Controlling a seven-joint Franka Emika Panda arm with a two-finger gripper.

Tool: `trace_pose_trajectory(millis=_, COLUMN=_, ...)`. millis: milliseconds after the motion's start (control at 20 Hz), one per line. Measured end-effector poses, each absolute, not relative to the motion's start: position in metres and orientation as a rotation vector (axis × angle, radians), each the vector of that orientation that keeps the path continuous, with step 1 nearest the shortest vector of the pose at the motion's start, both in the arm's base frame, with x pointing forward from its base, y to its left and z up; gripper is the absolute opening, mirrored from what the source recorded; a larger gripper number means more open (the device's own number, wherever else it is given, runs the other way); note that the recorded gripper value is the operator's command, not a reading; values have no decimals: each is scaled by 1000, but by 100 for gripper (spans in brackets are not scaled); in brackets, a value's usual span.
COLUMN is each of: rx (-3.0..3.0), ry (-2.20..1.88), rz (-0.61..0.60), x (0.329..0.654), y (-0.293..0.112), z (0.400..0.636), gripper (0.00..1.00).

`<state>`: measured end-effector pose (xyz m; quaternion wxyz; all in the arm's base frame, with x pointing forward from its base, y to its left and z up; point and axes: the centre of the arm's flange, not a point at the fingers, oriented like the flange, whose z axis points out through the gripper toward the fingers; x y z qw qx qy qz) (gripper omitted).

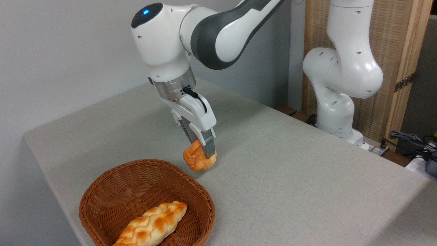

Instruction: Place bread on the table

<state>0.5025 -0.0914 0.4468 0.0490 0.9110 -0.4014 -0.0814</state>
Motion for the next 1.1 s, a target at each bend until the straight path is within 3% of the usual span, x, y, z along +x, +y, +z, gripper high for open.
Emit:
trace_pose_trajectory(millis=450, rx=2764, ry=-1240, rz=-266, x=504, y=-99, z=439, gripper=100)
trace_pose_trajectory(millis=850, rx=2847, ry=-1265, rz=32, x=533, y=-92, z=523, gripper=100)
trace_pose_trajectory(millis=1100, rx=2901, ry=-1236, rz=107, x=543, y=-70, z=534, gripper=100)
